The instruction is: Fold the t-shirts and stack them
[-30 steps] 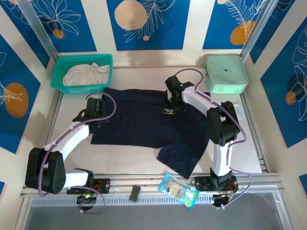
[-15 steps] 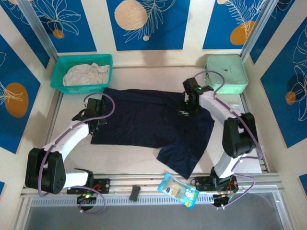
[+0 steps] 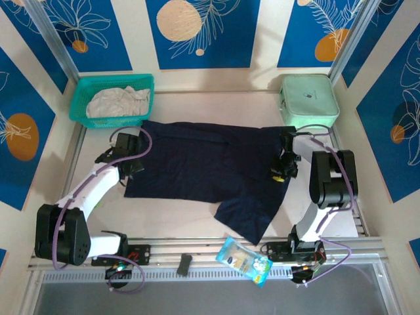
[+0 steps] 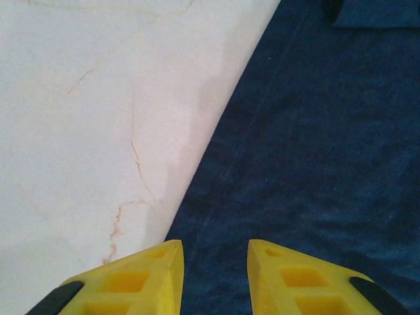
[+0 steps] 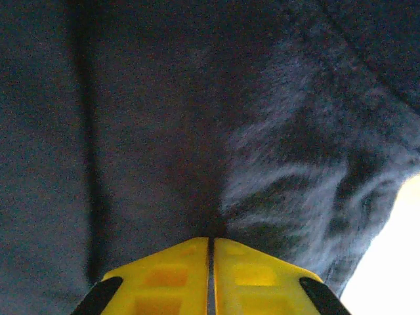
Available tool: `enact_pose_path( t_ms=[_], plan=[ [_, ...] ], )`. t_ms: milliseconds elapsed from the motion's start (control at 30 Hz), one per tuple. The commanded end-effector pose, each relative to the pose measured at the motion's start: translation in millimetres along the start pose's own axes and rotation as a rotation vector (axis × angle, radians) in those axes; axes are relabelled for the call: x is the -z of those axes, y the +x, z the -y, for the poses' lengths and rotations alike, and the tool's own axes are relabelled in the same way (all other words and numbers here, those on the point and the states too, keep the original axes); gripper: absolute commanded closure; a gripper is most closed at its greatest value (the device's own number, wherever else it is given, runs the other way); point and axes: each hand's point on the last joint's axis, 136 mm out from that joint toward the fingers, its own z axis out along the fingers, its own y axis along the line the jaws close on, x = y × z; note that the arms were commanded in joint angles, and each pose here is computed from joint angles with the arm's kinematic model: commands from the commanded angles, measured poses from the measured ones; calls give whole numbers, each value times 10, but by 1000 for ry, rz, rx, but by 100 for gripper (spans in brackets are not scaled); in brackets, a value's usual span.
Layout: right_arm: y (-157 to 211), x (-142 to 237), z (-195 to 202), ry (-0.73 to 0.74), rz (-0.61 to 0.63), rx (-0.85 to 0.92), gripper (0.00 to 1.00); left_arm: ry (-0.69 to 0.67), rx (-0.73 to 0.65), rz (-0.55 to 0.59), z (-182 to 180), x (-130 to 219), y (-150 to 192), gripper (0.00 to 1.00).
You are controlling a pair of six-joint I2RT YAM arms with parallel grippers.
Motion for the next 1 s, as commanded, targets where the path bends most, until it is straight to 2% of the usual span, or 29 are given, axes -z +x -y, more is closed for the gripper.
enact_pose_path(
  t_ms=[0,233,400,667,800,967],
  plan=[
    [-141,-32,125,39,5,-10,91,-12,31,-22,-88,101,-11,67],
    [-372,-59,439,71,8,-75,93,-18,72,-88,-231,180,188,63],
    [-542,-9,518,36,32,-107,94,6,96,-154,-220,175,376,65],
    [-597,114,378,-13,72,-72,91,81,155,-342,-116,104,923,70],
    [-594,358,255,-40,134,-42,86,85,143,-427,-96,145,1169,69],
    [-534,726,85,-81,219,2,79,29,130,-458,-198,125,1315,69]
  ],
)
